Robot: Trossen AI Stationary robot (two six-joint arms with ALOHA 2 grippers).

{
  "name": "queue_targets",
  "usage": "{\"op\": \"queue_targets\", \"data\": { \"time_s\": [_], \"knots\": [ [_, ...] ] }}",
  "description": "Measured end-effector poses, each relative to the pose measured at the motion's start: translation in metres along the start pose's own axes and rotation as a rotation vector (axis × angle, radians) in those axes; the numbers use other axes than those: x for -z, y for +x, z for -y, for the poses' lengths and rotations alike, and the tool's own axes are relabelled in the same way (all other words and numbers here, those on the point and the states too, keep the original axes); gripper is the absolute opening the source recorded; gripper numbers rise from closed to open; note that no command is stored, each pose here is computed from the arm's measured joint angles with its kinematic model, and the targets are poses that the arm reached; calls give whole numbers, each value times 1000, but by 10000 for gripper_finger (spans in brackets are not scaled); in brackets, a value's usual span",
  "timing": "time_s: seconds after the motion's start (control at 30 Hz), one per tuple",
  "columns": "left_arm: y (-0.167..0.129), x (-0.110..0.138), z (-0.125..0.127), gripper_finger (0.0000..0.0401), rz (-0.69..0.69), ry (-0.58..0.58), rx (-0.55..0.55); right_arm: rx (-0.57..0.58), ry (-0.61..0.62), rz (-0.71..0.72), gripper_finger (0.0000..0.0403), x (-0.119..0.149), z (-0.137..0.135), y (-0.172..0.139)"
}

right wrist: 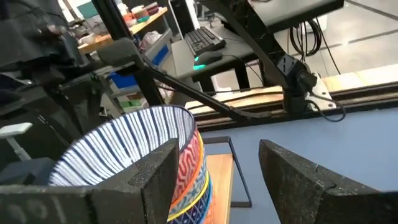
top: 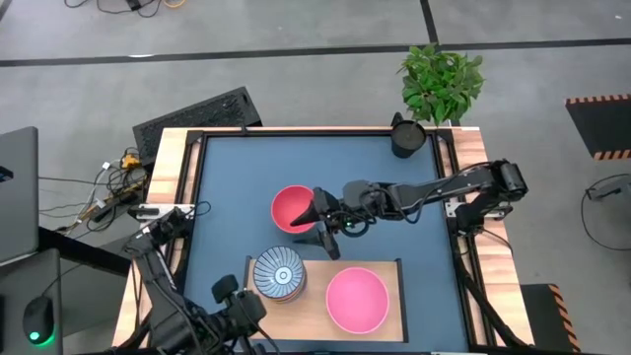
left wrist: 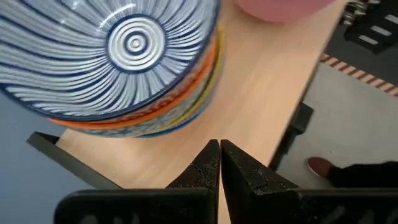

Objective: Place and stack bowls onto a shelf
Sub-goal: Adjust the stacked bowls on the shelf

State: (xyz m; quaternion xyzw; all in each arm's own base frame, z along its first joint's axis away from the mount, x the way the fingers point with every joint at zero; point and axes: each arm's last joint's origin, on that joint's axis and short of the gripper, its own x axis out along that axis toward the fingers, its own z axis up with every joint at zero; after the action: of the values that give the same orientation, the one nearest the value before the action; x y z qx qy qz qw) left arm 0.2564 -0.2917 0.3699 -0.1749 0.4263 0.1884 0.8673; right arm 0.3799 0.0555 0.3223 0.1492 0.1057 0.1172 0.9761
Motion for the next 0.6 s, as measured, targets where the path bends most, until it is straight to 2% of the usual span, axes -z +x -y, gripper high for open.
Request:
{"op": "queue_targets", "data": {
  "time_s": [0.23,0.6],
  "knots": [
    [7,3,-1,0,65,-18,-42,-4,10,-67,249,15,4,10],
    [15,-9,-3,0,114,34,-76,-46,36,-183,249,41,-11,24]
  ]
}}
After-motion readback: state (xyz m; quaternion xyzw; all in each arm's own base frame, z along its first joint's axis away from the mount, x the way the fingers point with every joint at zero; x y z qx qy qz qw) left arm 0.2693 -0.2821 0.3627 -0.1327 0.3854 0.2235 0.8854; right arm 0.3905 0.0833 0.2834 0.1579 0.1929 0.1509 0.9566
